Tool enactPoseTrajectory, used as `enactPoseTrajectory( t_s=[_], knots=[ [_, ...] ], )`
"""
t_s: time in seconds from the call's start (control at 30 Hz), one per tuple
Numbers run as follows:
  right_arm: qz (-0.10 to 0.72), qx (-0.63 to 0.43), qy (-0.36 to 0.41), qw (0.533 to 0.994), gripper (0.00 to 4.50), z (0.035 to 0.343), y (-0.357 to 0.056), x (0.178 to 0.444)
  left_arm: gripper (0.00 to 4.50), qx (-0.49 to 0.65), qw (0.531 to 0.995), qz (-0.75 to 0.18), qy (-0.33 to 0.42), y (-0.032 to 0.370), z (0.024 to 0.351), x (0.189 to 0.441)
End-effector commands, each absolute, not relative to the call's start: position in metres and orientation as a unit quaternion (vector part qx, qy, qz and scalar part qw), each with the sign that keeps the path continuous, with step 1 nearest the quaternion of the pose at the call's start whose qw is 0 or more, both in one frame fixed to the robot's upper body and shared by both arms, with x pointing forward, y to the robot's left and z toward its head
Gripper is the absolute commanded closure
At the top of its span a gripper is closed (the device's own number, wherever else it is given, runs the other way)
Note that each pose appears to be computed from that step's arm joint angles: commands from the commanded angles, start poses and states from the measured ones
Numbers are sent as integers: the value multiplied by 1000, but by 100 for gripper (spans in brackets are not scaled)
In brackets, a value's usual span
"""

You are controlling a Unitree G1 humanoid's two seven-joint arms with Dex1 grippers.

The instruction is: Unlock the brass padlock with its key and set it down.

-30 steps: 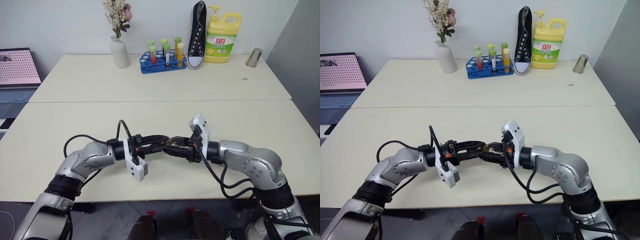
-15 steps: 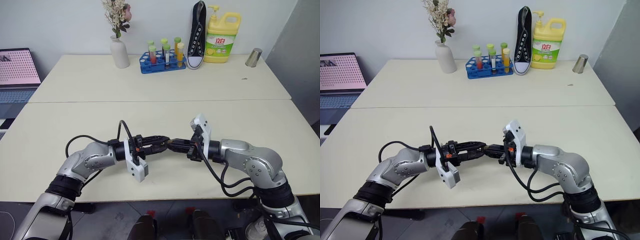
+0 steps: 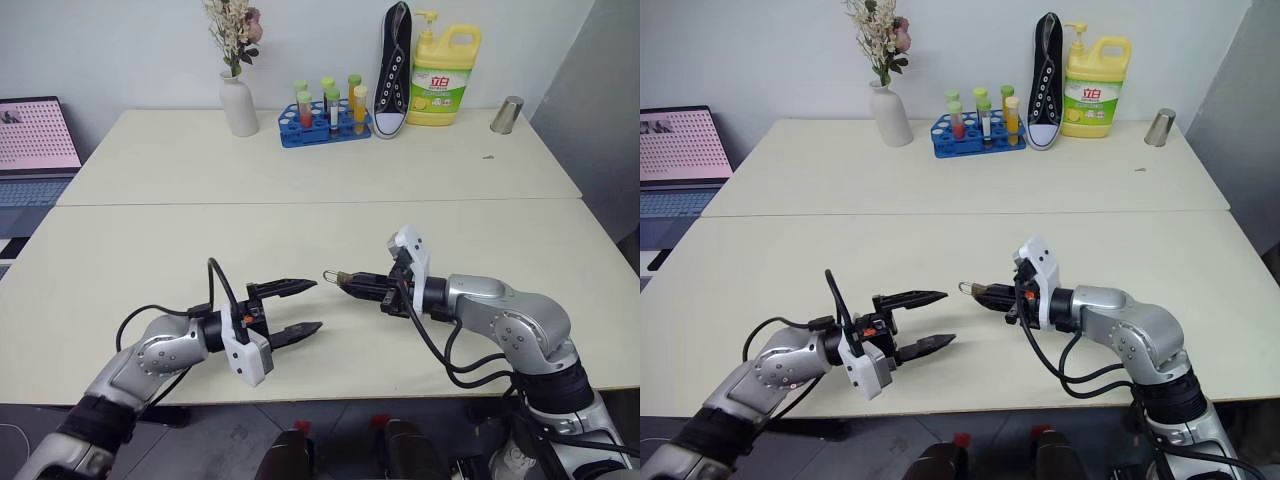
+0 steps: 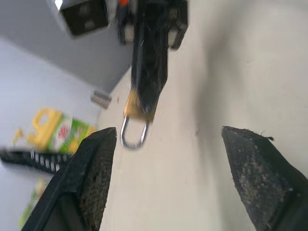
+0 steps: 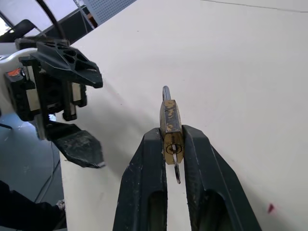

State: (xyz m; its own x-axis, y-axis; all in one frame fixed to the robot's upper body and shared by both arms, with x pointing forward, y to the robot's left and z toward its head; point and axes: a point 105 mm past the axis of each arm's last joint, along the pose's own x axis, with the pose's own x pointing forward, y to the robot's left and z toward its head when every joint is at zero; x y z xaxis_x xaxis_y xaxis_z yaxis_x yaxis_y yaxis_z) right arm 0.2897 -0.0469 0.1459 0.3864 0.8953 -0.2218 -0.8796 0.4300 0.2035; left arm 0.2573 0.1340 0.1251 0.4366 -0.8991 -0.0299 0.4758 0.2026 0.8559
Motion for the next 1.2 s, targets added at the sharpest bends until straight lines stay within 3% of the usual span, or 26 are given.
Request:
enactPoseTrajectory(
  t_s=[0.03,0.13,0.17,0.27,0.4,0.57,0.9,1.2],
  knots=[
    [543,14,113,832,437,162,-49,289,108,345,793,-453,-215,138,138,266],
    [556,6,107,824,437,164,-47,284,178,251,838,-461,-148,134,136,277],
    [563,3,105,819,437,164,-46,281,220,215,850,-465,-124,131,136,282],
    [576,1,103,811,437,166,-44,275,311,125,866,-479,-71,123,136,291],
    [579,0,101,809,437,167,-43,274,440,95,868,-485,-51,120,137,293],
    [582,-1,100,807,437,167,-42,271,450,-13,865,-501,-20,110,140,300],
    [583,-1,102,806,437,165,-41,269,450,-28,861,-508,-12,103,141,298],
    [583,-4,108,805,437,162,-42,271,450,-59,839,-541,-2,93,155,281]
  ],
)
